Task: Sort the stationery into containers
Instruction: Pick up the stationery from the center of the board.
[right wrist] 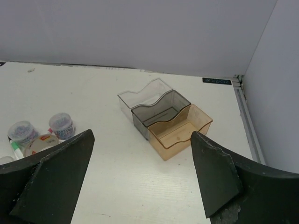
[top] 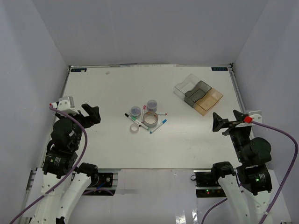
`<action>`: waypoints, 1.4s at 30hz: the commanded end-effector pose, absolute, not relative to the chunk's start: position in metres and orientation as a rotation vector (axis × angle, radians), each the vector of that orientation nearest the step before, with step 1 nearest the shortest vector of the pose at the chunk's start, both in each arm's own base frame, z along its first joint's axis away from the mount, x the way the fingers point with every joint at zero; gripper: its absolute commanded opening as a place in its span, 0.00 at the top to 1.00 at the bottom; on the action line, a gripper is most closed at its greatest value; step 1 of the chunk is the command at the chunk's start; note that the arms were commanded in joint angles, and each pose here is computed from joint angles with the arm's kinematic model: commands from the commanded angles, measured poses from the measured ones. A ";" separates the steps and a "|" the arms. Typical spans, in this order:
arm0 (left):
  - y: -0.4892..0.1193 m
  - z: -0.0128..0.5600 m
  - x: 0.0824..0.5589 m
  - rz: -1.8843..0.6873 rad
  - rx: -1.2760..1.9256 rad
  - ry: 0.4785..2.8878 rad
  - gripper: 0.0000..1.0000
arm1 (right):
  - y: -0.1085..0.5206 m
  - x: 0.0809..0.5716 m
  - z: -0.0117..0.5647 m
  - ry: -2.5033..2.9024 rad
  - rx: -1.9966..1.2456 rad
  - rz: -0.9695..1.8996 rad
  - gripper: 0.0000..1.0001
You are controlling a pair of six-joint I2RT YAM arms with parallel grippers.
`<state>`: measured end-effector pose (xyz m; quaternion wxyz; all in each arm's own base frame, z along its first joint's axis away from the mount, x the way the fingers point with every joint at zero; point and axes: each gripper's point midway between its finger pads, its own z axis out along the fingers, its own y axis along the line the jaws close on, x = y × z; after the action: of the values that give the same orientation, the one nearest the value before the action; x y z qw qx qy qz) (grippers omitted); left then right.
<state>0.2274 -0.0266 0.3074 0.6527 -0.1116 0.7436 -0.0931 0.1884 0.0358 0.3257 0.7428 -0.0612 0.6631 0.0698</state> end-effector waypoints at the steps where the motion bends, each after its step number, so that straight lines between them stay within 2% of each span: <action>1: -0.034 0.304 0.230 -0.247 -0.247 1.707 0.02 | 0.045 0.197 0.321 1.521 -0.109 0.217 0.10; 10: -0.053 0.273 0.250 -0.296 -0.247 1.845 0.02 | 0.076 0.227 0.290 1.742 -0.187 0.341 0.10; 14: -0.065 0.262 0.266 -0.351 -0.282 1.888 0.02 | 0.079 0.249 0.296 1.796 -0.108 0.364 0.10; 18: -0.075 0.258 0.280 -0.391 -0.257 1.879 0.02 | 0.103 0.281 0.275 1.920 -0.144 0.450 0.10; 25: -0.069 0.259 0.301 -0.312 -0.248 1.862 0.02 | 0.177 0.322 0.253 1.966 -0.320 0.474 0.10; 26: -0.067 0.251 0.301 -0.295 -0.245 1.873 0.02 | 0.190 0.331 0.234 2.021 -0.353 0.473 0.10; 31: -0.061 0.238 0.293 -0.268 -0.251 1.880 0.02 | 0.243 0.363 0.225 1.998 -0.469 0.442 0.10; 32: -0.061 0.237 0.292 -0.268 -0.251 1.882 0.02 | 0.252 0.371 0.204 2.045 -0.505 0.415 0.10; 34: -0.062 0.233 0.290 -0.273 -0.250 1.889 0.02 | 0.275 0.382 0.212 2.023 -0.538 0.410 0.10; 35: -0.063 0.232 0.290 -0.281 -0.247 1.893 0.02 | 0.282 0.391 0.191 2.058 -0.560 0.369 0.10; 37: -0.064 0.230 0.291 -0.282 -0.240 1.902 0.02 | 0.300 0.401 0.196 2.042 -0.576 0.356 0.10; 42: -0.068 0.230 0.290 -0.307 -0.233 1.908 0.02 | 0.333 0.416 0.163 2.078 -0.631 0.329 0.10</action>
<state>0.2902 -0.0645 0.2264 0.5578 -0.1055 0.8145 -0.1195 0.3981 0.3177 0.1454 0.4195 -0.2537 0.8597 0.1433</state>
